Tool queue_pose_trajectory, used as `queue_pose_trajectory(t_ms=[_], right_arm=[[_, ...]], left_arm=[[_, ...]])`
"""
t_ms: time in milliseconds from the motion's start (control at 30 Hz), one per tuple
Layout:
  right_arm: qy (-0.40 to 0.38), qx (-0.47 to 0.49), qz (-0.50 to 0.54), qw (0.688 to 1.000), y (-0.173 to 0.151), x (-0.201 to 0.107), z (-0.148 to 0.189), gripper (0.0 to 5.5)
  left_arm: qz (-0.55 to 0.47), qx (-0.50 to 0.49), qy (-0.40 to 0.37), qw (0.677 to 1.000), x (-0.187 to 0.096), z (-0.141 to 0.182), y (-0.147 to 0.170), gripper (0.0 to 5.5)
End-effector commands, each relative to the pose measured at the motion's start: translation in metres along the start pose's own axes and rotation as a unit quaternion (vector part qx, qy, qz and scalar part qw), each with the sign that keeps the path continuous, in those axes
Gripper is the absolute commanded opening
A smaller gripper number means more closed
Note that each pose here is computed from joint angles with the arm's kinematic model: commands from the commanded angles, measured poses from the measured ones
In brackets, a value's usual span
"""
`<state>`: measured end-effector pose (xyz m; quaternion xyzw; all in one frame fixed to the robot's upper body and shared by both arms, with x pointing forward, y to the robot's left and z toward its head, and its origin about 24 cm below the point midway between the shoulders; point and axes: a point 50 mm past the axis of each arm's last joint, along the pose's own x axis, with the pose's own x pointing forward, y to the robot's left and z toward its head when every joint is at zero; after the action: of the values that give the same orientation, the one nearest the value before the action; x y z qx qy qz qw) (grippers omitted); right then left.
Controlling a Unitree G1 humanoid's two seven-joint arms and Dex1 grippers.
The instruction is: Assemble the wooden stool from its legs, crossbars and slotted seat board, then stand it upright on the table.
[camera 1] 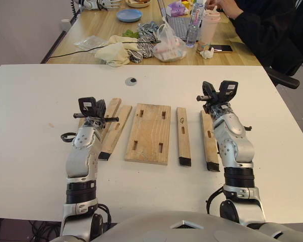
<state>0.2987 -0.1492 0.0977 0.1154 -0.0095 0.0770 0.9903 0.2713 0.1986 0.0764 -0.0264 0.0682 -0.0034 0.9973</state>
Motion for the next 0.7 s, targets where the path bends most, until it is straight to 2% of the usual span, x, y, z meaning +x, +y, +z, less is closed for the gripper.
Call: queue_pose_trajectory(t_ms=[33,267,533,600,700], right_arm=[[0.005,0.018,-0.011,1.000,0.005,-0.008,-0.009,0.00],[0.003,0.032,-0.023,0.999,0.007,-0.008,-0.016,0.00],[-0.009,0.021,-0.029,0.999,-0.007,0.010,-0.005,0.00],[-0.008,0.013,-0.026,1.000,-0.008,0.011,-0.003,0.00],[-0.004,0.003,-0.031,1.000,-0.016,0.009,-0.002,0.00]], left_arm=[[-0.001,0.019,0.009,1.000,-0.003,-0.008,0.007,0.03],[-0.010,0.039,-0.018,0.999,0.018,0.010,0.007,0.03],[-0.007,0.025,-0.019,0.999,0.021,0.001,-0.006,0.03],[0.006,0.016,-0.026,1.000,0.021,0.004,0.002,0.33],[0.032,0.040,0.007,0.999,0.019,0.012,0.036,0.80]])
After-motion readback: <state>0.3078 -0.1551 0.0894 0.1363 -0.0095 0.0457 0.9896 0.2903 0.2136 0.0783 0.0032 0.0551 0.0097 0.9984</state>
